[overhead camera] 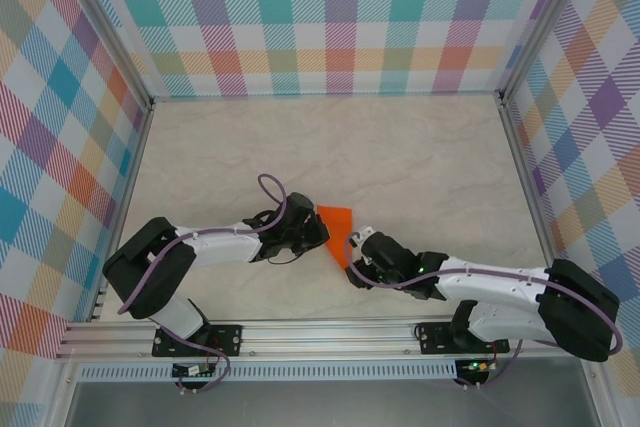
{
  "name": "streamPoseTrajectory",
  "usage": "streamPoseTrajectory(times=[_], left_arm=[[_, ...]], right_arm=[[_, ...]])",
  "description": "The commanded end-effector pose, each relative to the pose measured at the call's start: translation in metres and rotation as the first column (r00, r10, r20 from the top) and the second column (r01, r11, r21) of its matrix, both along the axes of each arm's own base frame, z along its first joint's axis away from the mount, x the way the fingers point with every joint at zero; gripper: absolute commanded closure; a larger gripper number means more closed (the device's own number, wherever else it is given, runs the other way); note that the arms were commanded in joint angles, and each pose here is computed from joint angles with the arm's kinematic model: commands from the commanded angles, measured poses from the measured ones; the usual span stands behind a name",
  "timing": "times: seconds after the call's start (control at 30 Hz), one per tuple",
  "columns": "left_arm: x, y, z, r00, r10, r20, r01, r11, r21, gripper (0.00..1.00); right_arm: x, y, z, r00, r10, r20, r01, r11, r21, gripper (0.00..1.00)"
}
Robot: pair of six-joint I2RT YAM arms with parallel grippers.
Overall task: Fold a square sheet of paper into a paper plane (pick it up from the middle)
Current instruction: Fold the wing for the fifth time at the center of the table.
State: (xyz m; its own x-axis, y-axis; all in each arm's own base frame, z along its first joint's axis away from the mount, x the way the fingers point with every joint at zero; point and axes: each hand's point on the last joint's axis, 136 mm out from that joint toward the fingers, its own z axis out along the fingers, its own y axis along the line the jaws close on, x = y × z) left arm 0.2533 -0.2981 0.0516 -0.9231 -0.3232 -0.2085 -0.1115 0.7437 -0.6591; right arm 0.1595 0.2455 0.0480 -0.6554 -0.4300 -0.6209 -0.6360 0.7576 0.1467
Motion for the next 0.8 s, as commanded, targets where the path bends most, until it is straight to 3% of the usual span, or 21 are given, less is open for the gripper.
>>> streamPoseTrajectory(times=[0.0,0.33,0.77], left_arm=[[0.002,-0.006,0.012,1.0,0.003,0.008,-0.002,1.0,-0.022,1.0],[0.003,-0.007,0.012,1.0,0.0,0.006,0.0,1.0,-0.02,1.0],[0.003,-0.005,0.014,1.0,0.0,0.01,0.0,1.0,-0.006,1.0]], right_arm=[[0.012,0.012,0.008,0.988,0.027,0.151,-0.016,0.997,-0.074,0.51],[0.006,0.05,0.006,0.94,0.189,0.283,-0.146,0.975,-0.166,0.51],[0.024,0.052,-0.005,0.925,0.153,0.348,-0.077,0.972,-0.224,0.55]])
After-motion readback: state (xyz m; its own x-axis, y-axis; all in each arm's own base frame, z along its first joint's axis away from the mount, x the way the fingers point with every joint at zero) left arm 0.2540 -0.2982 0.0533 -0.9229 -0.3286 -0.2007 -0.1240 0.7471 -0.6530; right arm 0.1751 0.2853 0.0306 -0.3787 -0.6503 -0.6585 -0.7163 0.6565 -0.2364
